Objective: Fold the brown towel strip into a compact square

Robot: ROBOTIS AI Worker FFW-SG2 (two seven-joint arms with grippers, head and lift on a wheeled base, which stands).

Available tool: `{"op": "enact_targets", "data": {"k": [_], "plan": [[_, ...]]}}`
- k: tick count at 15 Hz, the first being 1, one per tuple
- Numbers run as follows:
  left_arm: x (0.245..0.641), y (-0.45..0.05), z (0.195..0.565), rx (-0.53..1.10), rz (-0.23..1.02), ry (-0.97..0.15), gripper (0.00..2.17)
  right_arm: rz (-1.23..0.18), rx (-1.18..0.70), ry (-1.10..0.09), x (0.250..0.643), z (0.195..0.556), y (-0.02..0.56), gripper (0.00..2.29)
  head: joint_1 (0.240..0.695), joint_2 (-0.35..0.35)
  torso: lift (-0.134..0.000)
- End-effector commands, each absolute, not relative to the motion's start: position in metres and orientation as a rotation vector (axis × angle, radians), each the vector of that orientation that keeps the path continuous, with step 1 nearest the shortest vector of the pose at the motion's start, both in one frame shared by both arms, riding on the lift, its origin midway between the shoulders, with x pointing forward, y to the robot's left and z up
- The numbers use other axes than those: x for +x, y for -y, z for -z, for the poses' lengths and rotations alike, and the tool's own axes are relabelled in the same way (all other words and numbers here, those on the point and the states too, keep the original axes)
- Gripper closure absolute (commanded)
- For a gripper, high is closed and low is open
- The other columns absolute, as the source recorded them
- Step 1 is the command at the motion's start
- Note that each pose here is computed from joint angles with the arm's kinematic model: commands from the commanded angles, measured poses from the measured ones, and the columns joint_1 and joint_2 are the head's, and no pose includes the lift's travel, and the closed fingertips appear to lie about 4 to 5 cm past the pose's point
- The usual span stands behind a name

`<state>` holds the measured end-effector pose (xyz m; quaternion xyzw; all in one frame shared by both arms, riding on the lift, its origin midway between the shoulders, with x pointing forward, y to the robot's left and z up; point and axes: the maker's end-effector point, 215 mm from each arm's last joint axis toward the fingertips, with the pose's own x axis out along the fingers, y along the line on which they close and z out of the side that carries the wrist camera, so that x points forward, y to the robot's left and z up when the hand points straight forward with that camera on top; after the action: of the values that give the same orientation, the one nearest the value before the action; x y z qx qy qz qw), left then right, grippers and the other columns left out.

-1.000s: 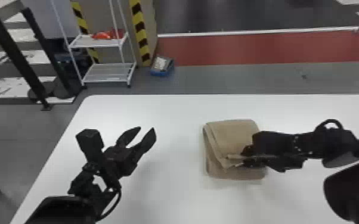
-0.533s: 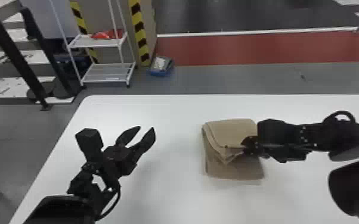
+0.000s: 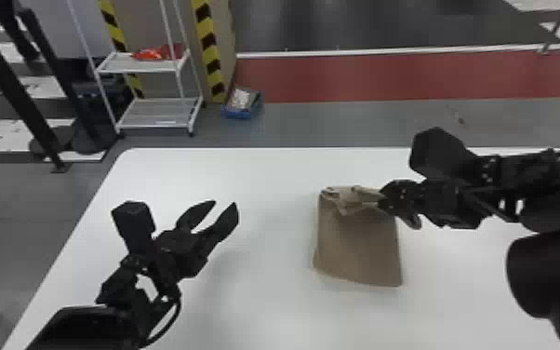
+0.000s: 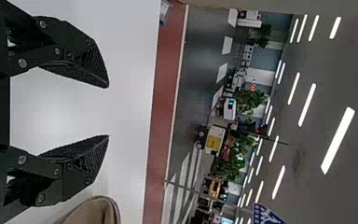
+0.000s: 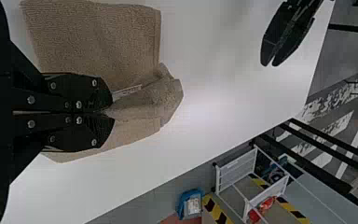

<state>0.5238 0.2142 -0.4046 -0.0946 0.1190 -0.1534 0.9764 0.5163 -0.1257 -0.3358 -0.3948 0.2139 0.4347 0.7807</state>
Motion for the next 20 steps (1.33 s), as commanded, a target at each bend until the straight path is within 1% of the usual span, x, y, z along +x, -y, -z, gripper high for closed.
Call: {"op": "enact_targets", "data": {"k": [1,4,7,9,11,13,14,15,16,20], "plan": [[0.513,-0.2,0.416,-0.217,0.36,-0.292,0.59,-0.907,-0.854,-0.436,0.528,0.329,0.126,1.18,0.695,0.094,-0.115],[0.506,-0.169,0.416,-0.228,0.436,-0.299,0.59,-0.879,-0.773,-0.392,0.543,0.322,0.13,1.18,0.695,0.074,-0.115],[0.488,-0.123,0.421,-0.288,0.579,-0.345,0.6,-0.866,-0.735,-0.376,0.551,0.32,0.129,1.18,0.695,0.033,-0.115],[0.475,-0.097,0.423,-0.334,0.666,-0.383,0.6,-0.872,-0.689,-0.348,0.553,0.311,0.127,1.18,0.695,0.007,-0.115],[0.475,-0.08,0.415,-0.335,0.706,-0.376,0.6,-0.874,-0.66,-0.329,0.556,0.303,0.121,1.18,0.695,-0.027,-0.115],[0.478,-0.066,0.407,-0.329,0.734,-0.364,0.6,-0.874,-0.661,-0.331,0.555,0.304,0.121,1.18,0.695,-0.039,-0.115],[0.477,-0.056,0.407,-0.321,0.747,-0.368,0.94,-0.875,-0.66,-0.335,0.554,0.305,0.121,1.18,0.695,-0.044,-0.115],[0.477,-0.052,0.409,-0.317,0.74,-0.374,1.74,-0.876,-0.661,-0.337,0.554,0.307,0.121,1.18,0.695,-0.056,-0.115],[0.477,-0.046,0.41,-0.313,0.751,-0.376,2.07,-0.877,-0.665,-0.34,0.553,0.308,0.12,1.18,0.695,-0.062,-0.115],[0.471,-0.036,0.424,-0.327,0.802,-0.439,2.13,-0.882,-0.666,-0.345,0.553,0.31,0.119,1.18,0.695,-0.085,-0.115]]}}
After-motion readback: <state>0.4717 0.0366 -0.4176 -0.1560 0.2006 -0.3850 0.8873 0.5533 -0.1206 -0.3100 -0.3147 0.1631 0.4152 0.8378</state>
